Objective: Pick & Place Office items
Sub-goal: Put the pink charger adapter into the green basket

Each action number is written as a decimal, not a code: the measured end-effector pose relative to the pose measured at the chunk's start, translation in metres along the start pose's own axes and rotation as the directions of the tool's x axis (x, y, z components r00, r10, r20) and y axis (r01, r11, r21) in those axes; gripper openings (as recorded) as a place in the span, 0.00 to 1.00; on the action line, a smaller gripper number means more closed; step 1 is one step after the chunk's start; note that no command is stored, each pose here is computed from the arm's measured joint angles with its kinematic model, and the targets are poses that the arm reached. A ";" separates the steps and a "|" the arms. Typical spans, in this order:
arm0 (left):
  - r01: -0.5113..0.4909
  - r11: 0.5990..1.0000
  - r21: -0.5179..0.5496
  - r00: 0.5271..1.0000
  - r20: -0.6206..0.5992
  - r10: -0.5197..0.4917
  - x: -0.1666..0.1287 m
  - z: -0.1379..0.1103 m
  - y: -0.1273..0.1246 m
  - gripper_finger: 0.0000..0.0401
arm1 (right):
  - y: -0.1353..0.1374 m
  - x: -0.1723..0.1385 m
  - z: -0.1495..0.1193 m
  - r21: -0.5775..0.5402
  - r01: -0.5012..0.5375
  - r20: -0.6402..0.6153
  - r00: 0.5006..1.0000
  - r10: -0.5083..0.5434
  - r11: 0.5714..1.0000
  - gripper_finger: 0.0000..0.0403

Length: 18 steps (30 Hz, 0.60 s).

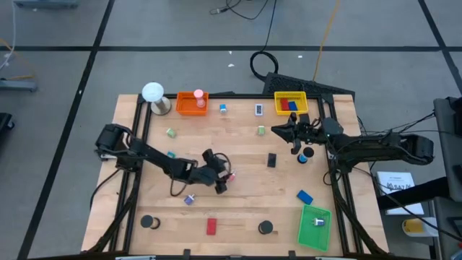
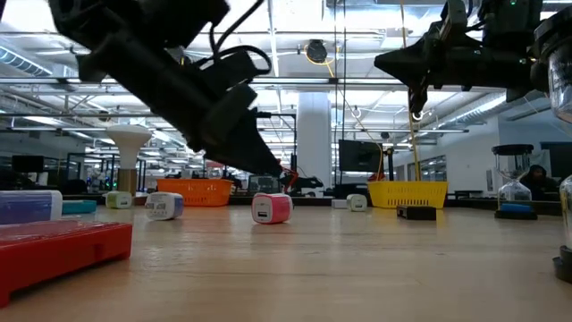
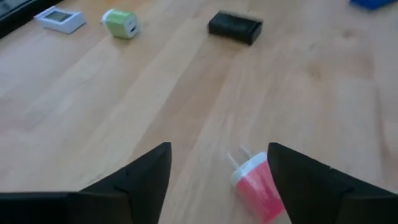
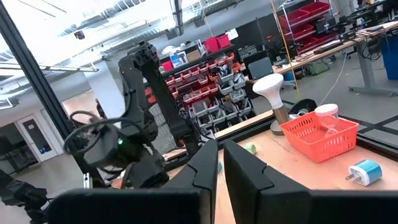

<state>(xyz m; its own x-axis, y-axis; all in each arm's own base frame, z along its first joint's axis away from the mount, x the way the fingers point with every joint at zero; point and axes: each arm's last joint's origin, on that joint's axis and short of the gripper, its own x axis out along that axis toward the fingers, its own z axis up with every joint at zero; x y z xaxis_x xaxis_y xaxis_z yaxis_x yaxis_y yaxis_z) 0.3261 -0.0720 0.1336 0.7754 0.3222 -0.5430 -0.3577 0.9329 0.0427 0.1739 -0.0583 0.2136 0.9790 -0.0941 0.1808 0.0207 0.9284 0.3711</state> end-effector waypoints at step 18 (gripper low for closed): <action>0.003 0.999 -0.049 0.994 -0.106 -0.008 0.029 -0.006 -0.018 0.81 | 0.000 0.000 -0.001 0.010 0.003 -0.006 1.000 -0.003 1.000 0.04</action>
<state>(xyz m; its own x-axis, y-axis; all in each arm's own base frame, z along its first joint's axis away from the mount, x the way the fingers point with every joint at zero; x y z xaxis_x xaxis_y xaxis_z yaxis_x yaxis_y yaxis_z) 0.3519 -0.0800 0.1119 0.7191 0.2957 -0.6289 -0.3804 0.9248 -0.0002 0.1740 -0.0583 0.2129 0.9802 -0.0943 0.1740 0.0214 0.9245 0.3805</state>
